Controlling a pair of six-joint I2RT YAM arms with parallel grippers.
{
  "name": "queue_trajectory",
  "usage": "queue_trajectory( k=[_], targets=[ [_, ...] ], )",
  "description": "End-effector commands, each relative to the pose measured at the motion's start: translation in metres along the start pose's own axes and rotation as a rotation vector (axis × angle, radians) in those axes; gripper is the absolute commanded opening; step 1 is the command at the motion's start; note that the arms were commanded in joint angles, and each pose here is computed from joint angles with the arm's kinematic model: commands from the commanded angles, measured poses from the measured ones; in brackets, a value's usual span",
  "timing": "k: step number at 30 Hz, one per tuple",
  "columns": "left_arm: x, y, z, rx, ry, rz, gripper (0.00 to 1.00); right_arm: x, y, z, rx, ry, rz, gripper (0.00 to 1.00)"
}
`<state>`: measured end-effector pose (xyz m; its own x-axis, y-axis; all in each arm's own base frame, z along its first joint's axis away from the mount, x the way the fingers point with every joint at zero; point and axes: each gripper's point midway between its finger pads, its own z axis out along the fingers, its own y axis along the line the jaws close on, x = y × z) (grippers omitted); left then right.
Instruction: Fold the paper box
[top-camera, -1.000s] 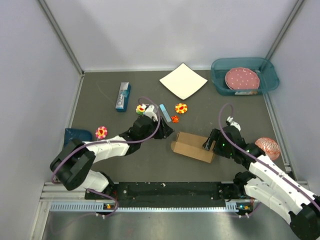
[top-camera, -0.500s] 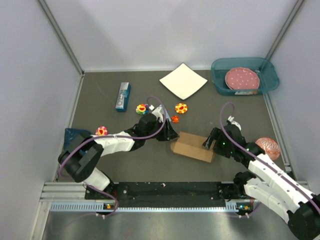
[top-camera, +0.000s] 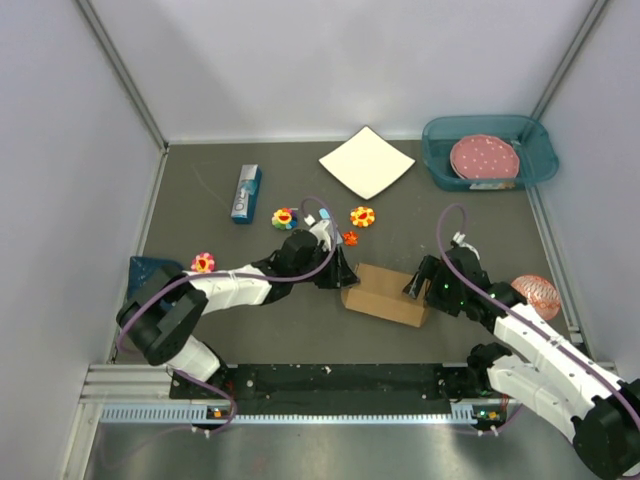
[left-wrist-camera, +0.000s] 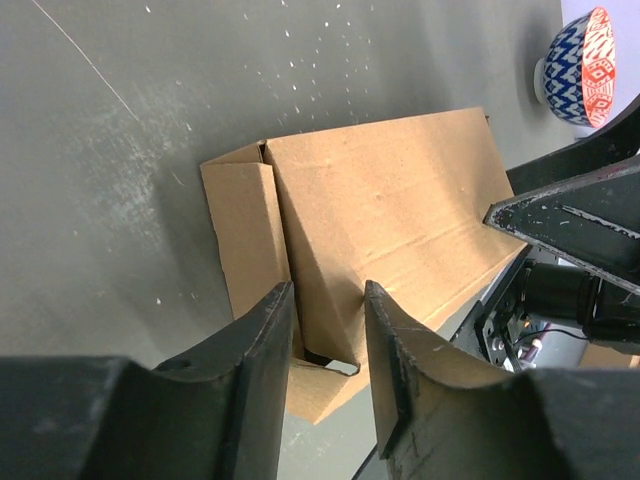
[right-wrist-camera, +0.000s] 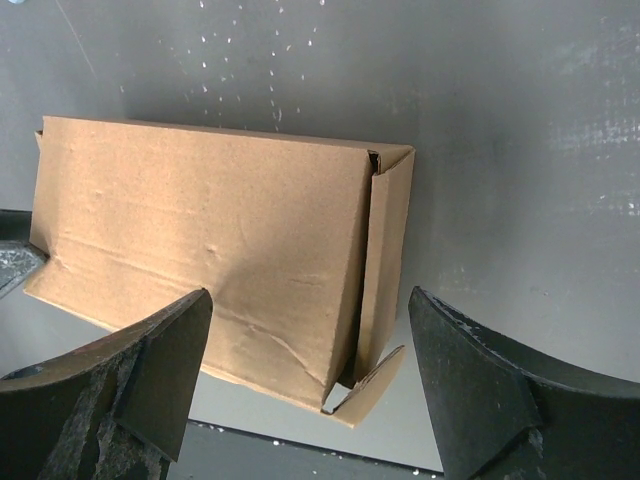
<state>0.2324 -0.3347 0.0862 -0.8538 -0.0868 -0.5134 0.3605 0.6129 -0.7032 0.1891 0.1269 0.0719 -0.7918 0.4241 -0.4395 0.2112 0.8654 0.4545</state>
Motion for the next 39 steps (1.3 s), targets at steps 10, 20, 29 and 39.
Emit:
queue_trajectory(
  k=[10, 20, 29, 39],
  targets=[
    [0.027, 0.046, 0.002, -0.236, 0.027, 0.144, 0.32, -0.007, -0.008, 0.005, 0.014, -0.049, -0.07, 0.79],
    [0.06, 0.108, 0.003, -0.508, 0.107, 0.197, 0.29, -0.017, -0.007, 0.001, 0.017, -0.084, -0.11, 0.79],
    [0.062, 0.105, 0.003, -0.521, 0.084, 0.177, 0.29, -0.073, 0.073, -0.057, -0.3, -0.303, -0.148, 0.75],
    [0.05, 0.085, -0.001, -0.486, 0.041, 0.153, 0.3, -0.021, 0.115, -0.009, -0.496, -0.045, -0.252, 0.3]
  ],
)
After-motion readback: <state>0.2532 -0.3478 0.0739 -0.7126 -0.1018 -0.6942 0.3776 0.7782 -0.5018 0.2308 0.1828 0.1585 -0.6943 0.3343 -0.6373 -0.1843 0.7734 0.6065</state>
